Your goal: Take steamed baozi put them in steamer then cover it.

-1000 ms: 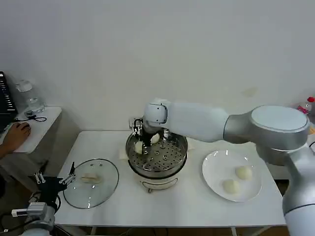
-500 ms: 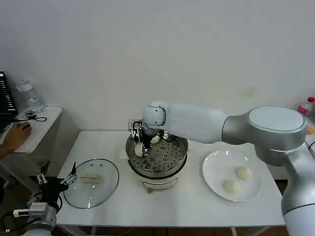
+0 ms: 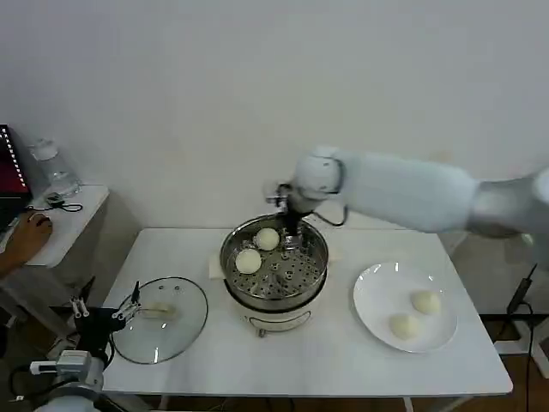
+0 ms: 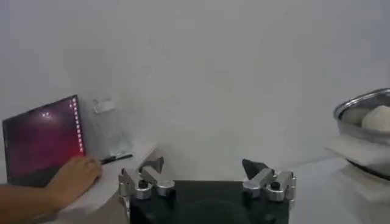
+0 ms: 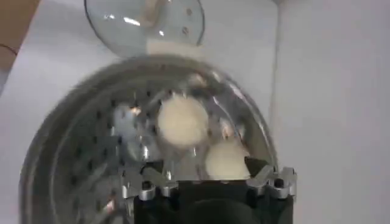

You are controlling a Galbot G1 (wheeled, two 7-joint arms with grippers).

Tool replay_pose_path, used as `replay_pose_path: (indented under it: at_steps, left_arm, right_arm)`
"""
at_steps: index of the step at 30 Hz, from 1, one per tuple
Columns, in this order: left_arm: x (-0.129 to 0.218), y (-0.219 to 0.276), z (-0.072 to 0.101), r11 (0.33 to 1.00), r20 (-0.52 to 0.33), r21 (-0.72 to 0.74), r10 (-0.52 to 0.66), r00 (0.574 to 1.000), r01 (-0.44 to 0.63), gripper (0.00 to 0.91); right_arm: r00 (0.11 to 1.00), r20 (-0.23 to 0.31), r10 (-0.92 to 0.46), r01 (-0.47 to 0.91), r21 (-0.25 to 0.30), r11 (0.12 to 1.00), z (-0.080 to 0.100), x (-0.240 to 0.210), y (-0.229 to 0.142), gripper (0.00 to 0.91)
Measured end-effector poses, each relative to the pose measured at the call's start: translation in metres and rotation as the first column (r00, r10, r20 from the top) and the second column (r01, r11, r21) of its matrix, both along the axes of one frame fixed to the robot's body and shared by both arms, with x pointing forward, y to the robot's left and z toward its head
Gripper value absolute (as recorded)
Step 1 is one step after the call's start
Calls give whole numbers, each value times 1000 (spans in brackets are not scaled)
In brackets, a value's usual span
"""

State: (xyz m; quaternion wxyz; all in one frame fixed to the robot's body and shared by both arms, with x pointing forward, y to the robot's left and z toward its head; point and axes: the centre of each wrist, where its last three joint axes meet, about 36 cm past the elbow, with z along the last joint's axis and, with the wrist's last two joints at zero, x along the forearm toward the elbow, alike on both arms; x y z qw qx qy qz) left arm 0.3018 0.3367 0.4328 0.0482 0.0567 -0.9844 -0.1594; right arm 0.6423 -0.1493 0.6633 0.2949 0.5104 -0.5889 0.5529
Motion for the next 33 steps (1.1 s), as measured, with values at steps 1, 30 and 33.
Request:
replay_pose_path:
  at_steps: [1, 30, 33]
  left_arm:
    - [0, -1, 0, 1000, -2, 2, -6, 1000, 6, 907]
    - [-13, -16, -8, 999, -35, 25, -35, 999, 36, 907]
    - [-14, -16, -8, 999, -34, 24, -34, 999, 34, 907]
  right_arm:
    - [1000, 2, -4, 4, -1, 1000, 1, -4, -17, 907]
    - [997, -72, -30, 17, -175, 984, -100, -112, -258, 907]
    - [995, -89, -33, 16, -184, 983, -115, -117, -260, 907]
